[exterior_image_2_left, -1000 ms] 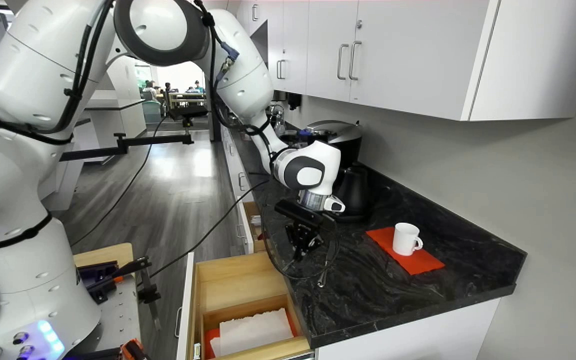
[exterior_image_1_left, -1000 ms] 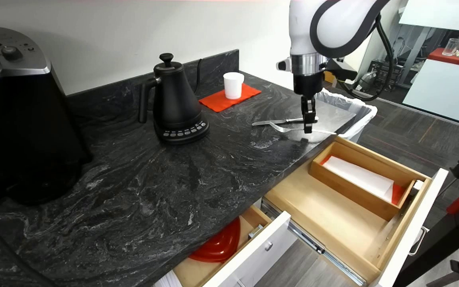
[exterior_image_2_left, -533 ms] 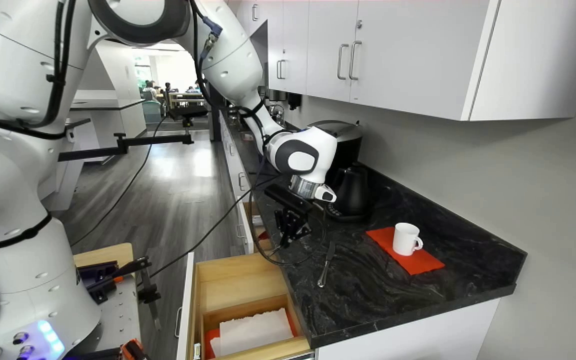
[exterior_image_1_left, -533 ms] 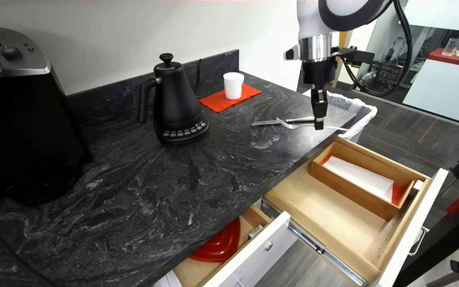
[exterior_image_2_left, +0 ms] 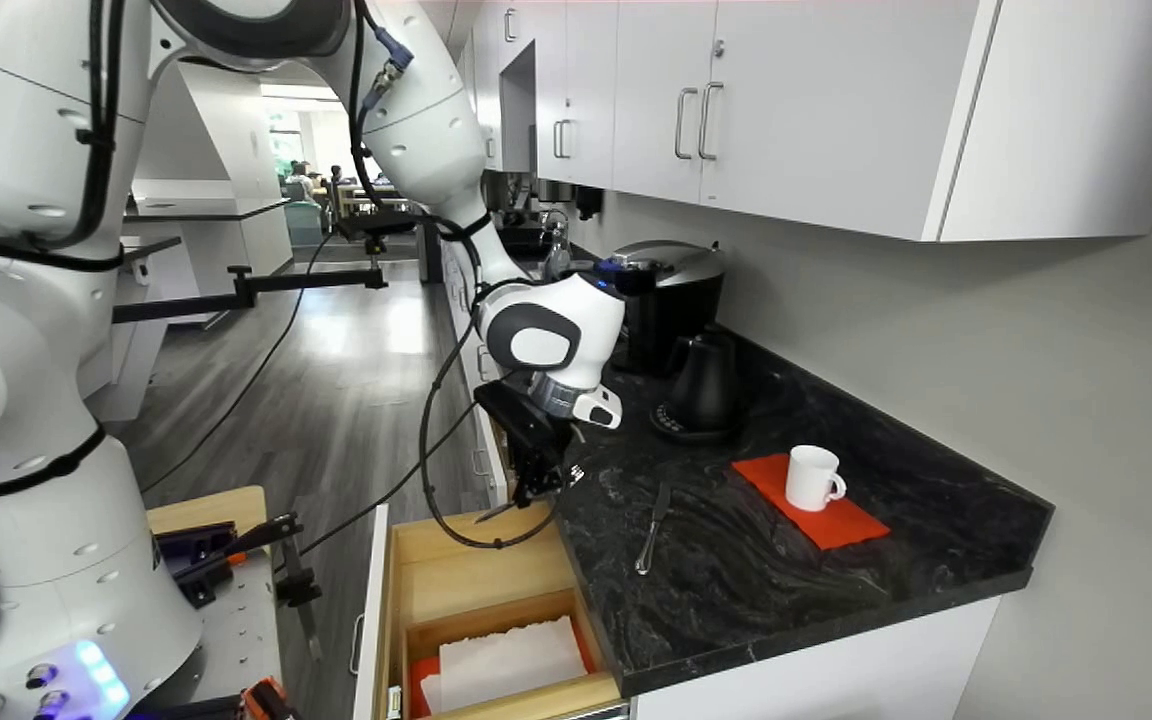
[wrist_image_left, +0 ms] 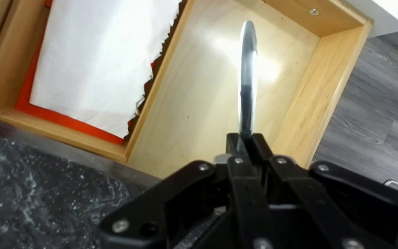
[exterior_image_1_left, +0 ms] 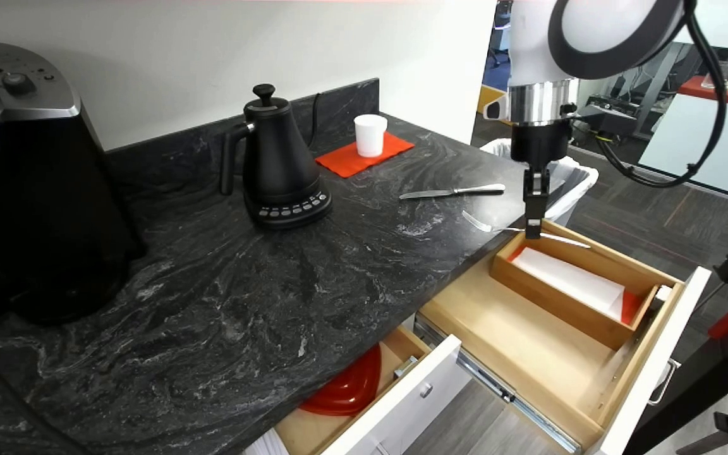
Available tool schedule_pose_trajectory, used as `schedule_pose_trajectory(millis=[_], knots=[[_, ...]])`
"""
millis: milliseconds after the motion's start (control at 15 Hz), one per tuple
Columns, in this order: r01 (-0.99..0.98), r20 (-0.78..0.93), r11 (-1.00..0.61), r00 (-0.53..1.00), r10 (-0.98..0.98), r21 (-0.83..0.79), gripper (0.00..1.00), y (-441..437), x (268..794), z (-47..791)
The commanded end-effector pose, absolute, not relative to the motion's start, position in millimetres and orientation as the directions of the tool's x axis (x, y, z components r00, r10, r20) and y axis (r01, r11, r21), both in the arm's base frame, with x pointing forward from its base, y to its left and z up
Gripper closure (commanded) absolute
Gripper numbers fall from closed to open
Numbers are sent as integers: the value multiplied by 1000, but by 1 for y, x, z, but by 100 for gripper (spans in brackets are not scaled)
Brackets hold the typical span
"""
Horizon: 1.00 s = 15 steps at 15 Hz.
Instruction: Place the folk and knife in the drawer
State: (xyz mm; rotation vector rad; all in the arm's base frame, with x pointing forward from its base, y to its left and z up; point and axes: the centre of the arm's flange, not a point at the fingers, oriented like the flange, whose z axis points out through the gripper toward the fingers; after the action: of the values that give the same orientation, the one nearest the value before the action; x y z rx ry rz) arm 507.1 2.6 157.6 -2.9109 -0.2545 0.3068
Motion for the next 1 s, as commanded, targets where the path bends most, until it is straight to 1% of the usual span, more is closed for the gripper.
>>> schedule_pose_trajectory(millis=[0, 200, 267, 400, 667, 800, 867, 933], knots=[[16, -121, -985, 992, 37, -172, 94, 6, 454, 177], [-88, -73, -986, 994, -79, -138, 94, -1, 435, 182], [-123, -75, -984, 991, -114, -131, 94, 9, 397, 194], [-185, -88, -976, 981, -175, -117, 94, 8, 373, 197], [-267, -133, -960, 958, -254, -87, 94, -6, 352, 191], [-281, -142, -956, 953, -268, -81, 94, -16, 359, 183], [-279, -138, -957, 954, -267, -77, 94, -12, 332, 190], [-280, -135, -957, 954, -269, -73, 94, -15, 337, 188]])
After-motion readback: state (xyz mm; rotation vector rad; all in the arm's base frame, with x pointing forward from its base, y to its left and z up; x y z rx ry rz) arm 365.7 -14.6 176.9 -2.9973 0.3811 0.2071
